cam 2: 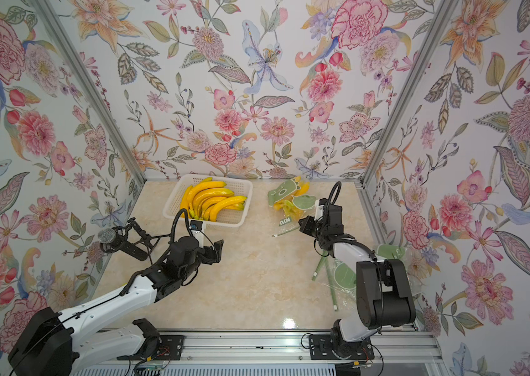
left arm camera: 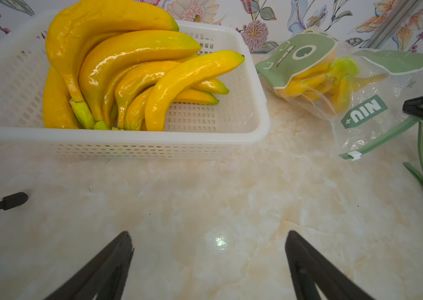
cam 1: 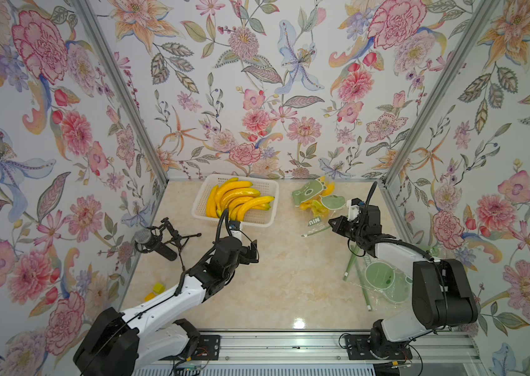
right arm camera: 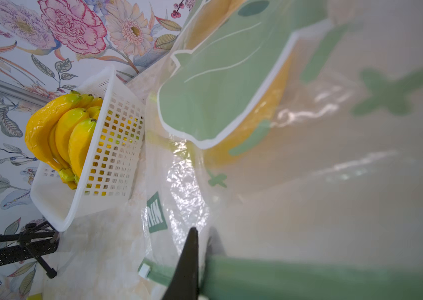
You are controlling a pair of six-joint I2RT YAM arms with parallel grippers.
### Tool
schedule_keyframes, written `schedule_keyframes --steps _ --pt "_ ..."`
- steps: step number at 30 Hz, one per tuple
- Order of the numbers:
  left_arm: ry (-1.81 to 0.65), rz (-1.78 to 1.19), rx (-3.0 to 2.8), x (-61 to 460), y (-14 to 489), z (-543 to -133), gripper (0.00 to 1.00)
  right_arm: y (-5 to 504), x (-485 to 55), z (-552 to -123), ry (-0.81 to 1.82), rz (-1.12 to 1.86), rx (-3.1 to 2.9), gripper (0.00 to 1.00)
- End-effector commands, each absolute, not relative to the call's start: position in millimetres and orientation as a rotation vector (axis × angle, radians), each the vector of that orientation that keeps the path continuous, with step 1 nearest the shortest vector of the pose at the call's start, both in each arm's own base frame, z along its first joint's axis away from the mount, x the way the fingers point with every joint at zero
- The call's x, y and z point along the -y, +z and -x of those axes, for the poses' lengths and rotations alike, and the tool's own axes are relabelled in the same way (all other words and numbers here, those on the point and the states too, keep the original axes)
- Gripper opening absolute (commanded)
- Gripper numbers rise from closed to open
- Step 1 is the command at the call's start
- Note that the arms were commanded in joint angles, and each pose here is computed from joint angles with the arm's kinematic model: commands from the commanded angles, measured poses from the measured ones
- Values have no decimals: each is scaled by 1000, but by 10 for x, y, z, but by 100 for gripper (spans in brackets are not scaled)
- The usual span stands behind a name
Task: Open the zip-top bag and take out the banana
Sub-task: Adjust the zipper food storage bag at the center of the board.
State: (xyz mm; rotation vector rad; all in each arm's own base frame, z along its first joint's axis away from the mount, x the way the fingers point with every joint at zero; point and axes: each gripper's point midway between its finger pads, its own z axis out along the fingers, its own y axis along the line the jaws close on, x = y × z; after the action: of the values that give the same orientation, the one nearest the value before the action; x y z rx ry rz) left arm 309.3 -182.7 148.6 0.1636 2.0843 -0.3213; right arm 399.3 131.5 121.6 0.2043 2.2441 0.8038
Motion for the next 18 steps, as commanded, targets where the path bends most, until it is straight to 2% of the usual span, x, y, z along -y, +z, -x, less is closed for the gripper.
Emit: schedule_keyframes --steps 1,6,10,13,18 --pt "-493 -134 -2069 2100 1578 -3114 92 1183 -1528 -3724 840 -259 -2247 11" --pt "-611 -78 -2116 2254 1402 -3029 91 1094 -1724 -3324 857 -304 -2243 13" --pt "-739 9 -2118 2285 1227 -2880 92 1008 -1859 -3078 839 -305 -2258 11" --pt "-742 1 -2137 2344 1146 -2849 92 895 -1857 -2972 799 -326 -2272 10" --pt "-733 -9 -2126 2376 1186 -2876 94 955 -1789 -3059 798 -322 -2225 25"
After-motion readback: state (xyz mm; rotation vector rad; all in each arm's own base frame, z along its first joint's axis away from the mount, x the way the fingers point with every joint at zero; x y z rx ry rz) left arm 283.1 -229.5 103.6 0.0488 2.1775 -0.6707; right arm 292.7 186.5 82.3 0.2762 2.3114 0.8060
